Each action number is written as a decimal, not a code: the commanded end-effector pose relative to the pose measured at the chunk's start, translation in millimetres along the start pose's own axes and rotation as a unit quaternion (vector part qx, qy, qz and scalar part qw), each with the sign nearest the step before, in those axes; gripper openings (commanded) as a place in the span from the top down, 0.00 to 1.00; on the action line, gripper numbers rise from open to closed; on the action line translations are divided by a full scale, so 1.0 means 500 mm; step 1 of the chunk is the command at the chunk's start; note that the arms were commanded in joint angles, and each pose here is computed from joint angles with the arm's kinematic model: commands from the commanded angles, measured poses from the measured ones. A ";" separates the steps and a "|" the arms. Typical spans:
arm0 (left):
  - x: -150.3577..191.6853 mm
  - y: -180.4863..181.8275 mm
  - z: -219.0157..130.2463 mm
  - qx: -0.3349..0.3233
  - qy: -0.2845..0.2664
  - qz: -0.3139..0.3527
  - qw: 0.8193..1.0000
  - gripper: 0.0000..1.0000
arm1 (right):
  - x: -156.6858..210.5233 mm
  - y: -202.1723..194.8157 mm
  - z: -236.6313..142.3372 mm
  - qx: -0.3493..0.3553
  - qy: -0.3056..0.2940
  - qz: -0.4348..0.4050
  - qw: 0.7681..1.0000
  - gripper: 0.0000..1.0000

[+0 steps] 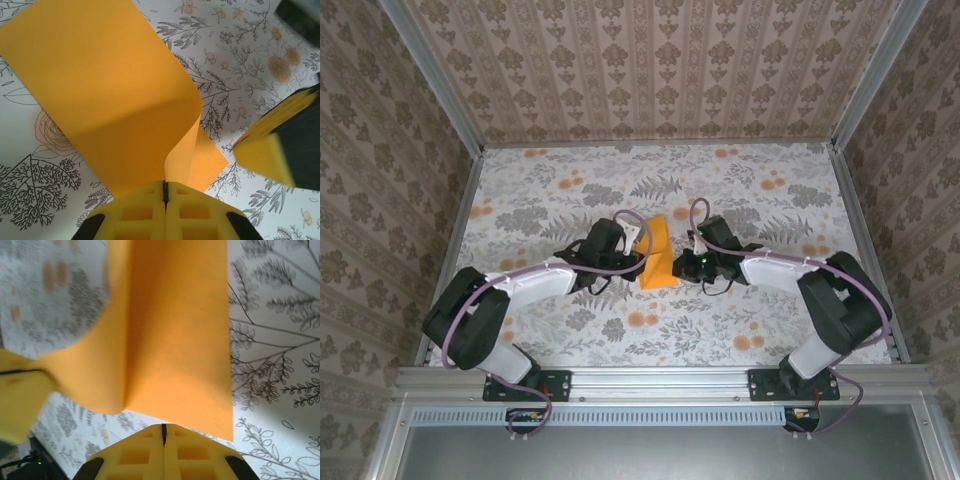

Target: Fold a paper plane with a square sheet of paper (fold left side to right side)

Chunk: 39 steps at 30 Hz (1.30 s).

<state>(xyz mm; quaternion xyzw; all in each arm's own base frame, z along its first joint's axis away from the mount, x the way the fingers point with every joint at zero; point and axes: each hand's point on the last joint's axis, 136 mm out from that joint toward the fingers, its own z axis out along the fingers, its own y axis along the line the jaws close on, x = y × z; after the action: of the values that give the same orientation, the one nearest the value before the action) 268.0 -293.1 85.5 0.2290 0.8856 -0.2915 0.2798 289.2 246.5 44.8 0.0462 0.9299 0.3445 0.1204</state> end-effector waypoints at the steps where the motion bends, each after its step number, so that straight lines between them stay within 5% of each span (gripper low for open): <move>1: 0.008 0.003 0.006 0.011 0.011 -0.020 1.000 1.00 | 0.005 -0.005 0.025 0.016 0.017 0.005 1.000 1.00; 39: -0.004 0.076 0.076 0.008 0.048 -0.044 0.998 1.00 | 0.044 -0.075 0.039 0.097 0.069 0.002 0.993 1.00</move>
<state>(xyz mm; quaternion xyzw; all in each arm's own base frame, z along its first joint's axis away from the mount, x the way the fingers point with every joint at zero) 297.0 -286.7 41.6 0.1960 0.9112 -0.2924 0.2142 283.0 241.9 15.4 0.0375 0.9546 0.2862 0.0738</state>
